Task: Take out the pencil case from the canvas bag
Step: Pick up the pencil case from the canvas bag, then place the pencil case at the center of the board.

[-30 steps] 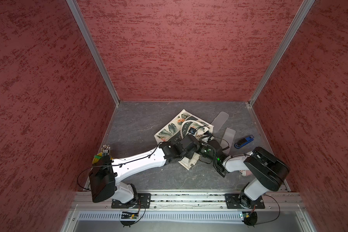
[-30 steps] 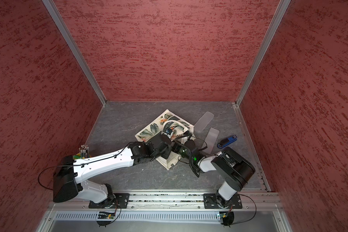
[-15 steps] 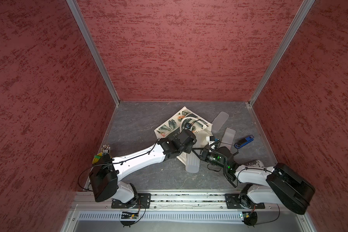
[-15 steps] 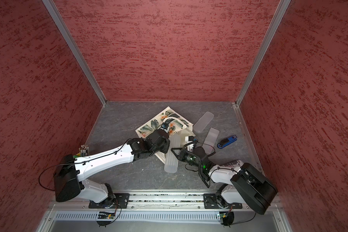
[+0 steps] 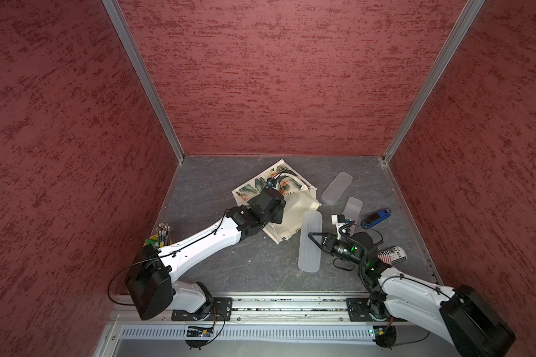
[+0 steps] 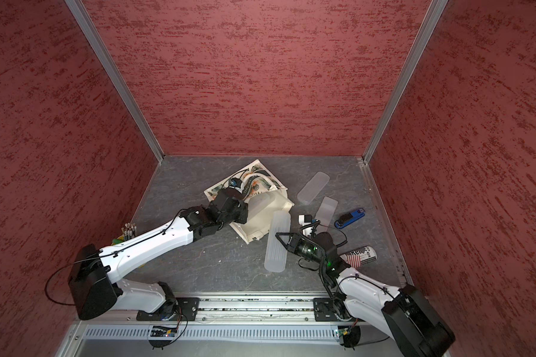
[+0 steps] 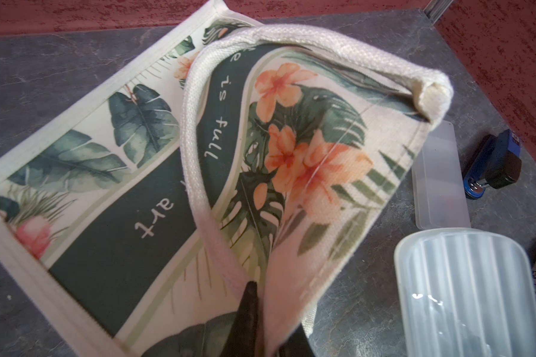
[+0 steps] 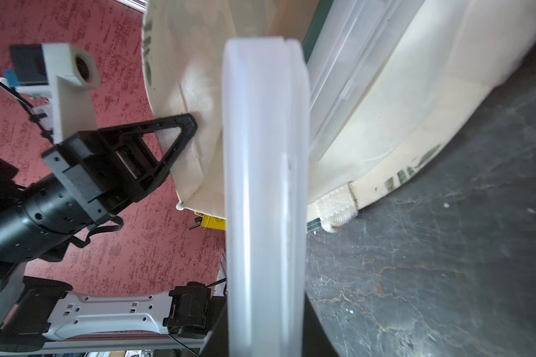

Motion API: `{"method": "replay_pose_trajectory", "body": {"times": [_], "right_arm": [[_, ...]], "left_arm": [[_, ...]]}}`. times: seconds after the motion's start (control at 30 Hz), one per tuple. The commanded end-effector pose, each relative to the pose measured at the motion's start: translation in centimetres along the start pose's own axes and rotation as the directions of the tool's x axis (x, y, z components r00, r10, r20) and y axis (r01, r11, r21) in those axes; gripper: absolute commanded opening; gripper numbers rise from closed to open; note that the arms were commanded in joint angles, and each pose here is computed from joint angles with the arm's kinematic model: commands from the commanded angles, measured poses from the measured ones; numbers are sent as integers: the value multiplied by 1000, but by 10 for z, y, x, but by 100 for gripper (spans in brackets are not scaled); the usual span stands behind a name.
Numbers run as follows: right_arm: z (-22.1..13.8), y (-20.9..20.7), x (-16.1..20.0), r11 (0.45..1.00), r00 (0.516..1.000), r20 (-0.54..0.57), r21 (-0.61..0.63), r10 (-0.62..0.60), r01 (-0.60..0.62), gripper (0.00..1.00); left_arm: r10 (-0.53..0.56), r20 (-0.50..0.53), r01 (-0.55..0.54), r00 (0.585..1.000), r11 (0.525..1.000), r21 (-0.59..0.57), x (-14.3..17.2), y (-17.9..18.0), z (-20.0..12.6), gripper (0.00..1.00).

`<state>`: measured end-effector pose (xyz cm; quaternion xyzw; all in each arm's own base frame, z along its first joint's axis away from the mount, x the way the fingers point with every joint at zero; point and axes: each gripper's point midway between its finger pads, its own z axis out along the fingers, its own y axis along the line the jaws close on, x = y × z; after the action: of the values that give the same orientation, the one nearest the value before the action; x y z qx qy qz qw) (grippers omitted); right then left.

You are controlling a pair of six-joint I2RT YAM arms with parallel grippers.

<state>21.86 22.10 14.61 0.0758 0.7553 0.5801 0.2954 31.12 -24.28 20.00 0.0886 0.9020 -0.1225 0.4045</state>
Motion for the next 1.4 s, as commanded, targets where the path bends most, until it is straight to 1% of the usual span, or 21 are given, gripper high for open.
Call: {"method": "replay_pose_trajectory", "body": {"times": [0.0, 0.1, 0.17, 0.23, 0.37, 0.5, 0.6, 0.73, 0.8, 0.9, 1.23, 1.37], "right_arm": [[-5, 1, -4, 1000, 1000, -8, 7, 13, -12, 20], [-8, -2, -20, 999, 999, 30, 32, 14, -15, 21], [-6, 3, -33, 1000, 999, 43, 27, 7, -8, 21], [-1, 11, -48, 1000, 999, 47, 16, -3, 2, 21], [11, 19, -77, 1000, 998, 61, 10, -18, 17, 21], [20, 9, -119, 997, 993, 112, 67, -47, 40, 21], [25, -2, -153, 993, 983, 173, 108, -56, 37, 21], [38, -11, -193, 990, 970, 235, 139, -66, 34, 21], [48, -25, -206, 989, 969, 243, 149, -45, 8, 21], [59, -36, -227, 988, 963, 265, 157, -45, 3, 21], [86, -92, -274, 968, 946, 322, 244, -29, -53, 21], [95, -115, -289, 959, 937, 346, 276, -33, -68, 21]], "left_arm": [[-45, 43, 46, 998, 999, -14, -9, 21, -17, 0], [-91, 68, 92, 994, 996, -15, -8, 42, -29, 0], [-121, 83, 121, 989, 993, 7, -6, 52, -35, 0], [-143, 86, 144, 986, 990, -1, 0, 64, -40, 0], [-133, 77, 135, 988, 991, -12, 11, 75, -49, 0], [-128, 74, 130, 989, 991, -24, 21, 83, -57, 0], [-138, 77, 139, 988, 990, -12, 28, 85, -61, 0], [-147, 55, 146, 988, 989, 22, 36, 81, -60, 0], [-152, 39, 151, 988, 988, 26, 39, 80, -59, 0], [-150, 27, 149, 988, 988, 47, 40, 76, -61, 0], [-140, 42, 135, 989, 985, 105, 37, 67, -71, 0], [-137, 28, 134, 990, 985, 106, 42, 66, -66, 0]]}}
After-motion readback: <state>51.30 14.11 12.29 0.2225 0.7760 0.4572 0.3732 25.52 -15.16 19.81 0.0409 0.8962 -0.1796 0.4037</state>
